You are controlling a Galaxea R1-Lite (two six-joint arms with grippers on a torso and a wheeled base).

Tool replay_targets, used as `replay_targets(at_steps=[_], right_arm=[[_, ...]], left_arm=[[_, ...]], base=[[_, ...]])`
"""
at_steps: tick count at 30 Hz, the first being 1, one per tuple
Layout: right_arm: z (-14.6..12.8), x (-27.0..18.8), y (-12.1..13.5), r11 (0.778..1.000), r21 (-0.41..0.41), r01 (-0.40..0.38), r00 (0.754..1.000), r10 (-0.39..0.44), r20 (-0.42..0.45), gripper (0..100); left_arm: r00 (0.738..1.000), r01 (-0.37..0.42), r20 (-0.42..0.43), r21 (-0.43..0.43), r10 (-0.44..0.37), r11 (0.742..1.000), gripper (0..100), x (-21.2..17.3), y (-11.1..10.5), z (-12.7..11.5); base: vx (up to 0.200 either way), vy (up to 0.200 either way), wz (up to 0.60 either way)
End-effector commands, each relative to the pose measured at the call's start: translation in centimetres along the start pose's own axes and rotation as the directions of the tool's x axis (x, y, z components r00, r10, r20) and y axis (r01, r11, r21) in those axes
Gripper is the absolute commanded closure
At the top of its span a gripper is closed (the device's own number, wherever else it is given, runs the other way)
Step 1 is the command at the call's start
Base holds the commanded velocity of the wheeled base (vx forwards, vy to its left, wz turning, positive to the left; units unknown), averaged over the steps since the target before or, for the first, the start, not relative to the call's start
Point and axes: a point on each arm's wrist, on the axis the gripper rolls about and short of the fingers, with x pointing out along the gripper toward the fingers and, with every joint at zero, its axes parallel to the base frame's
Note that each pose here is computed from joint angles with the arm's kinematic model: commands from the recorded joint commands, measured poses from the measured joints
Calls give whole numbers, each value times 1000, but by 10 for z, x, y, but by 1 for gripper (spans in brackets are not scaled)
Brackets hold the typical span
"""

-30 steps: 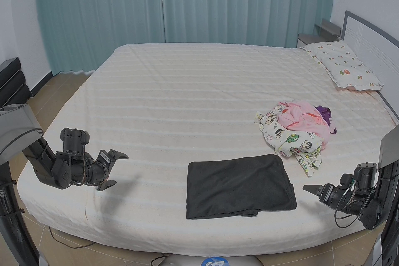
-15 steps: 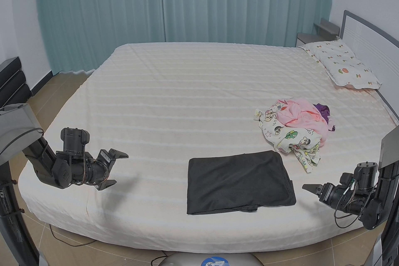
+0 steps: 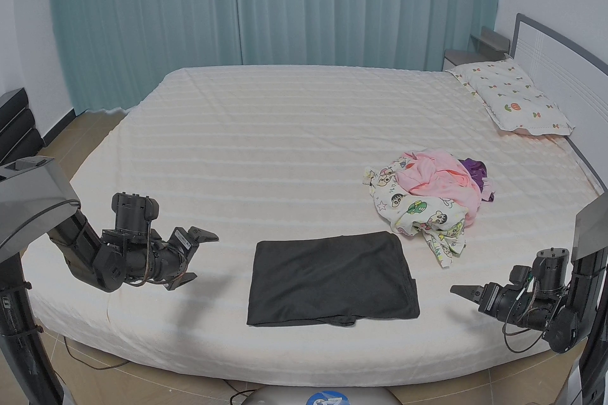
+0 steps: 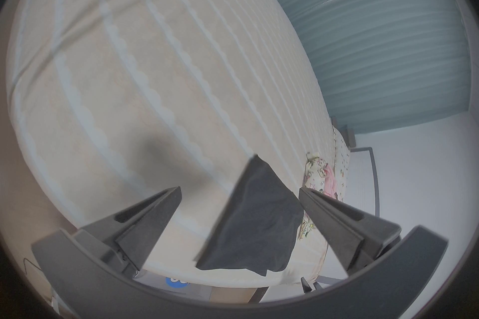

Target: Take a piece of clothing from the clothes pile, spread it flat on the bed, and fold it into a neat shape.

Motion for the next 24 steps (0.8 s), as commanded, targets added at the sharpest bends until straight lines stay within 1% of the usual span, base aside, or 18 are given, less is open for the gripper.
replay_targets(at_steps=[1,2,4,5,6,7,8,10,11,12,13,15,17,19,24], right_arm=[[-2,-3,0,1000,0,0,1000,0,-2,0],[-2,-3,0,1000,0,0,1000,0,-2,0],[-2,-3,1,1000,-1,-1,1000,1,-3,0],[-2,-3,1,1000,-1,-1,1000,1,-3,0],[-2,-2,0,1000,0,0,1000,0,-4,0],[-2,-3,1,1000,-1,-1,1000,1,-3,0],[-2,-3,1,1000,-1,-1,1000,1,-3,0],[-2,-3,1,1000,-2,-1,1000,1,-3,0],[-2,-3,1,1000,-4,-1,1000,1,-3,0],[-2,-3,1,1000,-4,-1,1000,1,-3,0],[-2,-2,0,1000,-4,0,1000,0,-4,0],[-3,-2,0,1000,-1,1,1000,-1,-7,0],[-3,-2,0,1000,-1,1,1000,-1,-9,0],[-4,-1,-1,1000,1,3,1000,-3,-12,0],[-4,-1,-2,1000,4,6,1000,-6,-15,0]], left_arm=[[997,-19,-76,102,27,995,0,19,1,-23],[993,-39,-102,211,62,977,0,28,8,-33],[991,-48,-105,328,87,943,0,35,11,-40],[991,-48,-105,328,87,943,0,35,11,-40],[989,-42,-114,392,94,919,0,39,11,-45],[988,-37,-123,409,95,912,0,41,10,-49],[986,-27,-137,442,97,897,0,48,9,-54],[985,-22,-142,479,102,878,0,62,8,-60],[985,-29,-132,496,108,868,0,66,8,-62],[986,-29,-130,497,107,867,0,66,7,-61],[990,-46,-92,530,112,847,0,74,4,-60],[991,-59,-67,549,114,834,0,83,3,-59],[992,-67,-55,554,116,830,0,87,2,-60],[993,-73,-39,554,113,829,0,87,0,-58],[993,-78,-31,546,114,834,0,76,-2,-54]], base=[[0,0,0],[0,0,0],[0,0,0],[0,0,0],[0,0,0],[0,0,0],[0,0,0],[0,0,0],[0,0,0],[0,0,0],[0,0,0],[0,0,0],[0,0,0],[0,0,0],[0,0,0]])
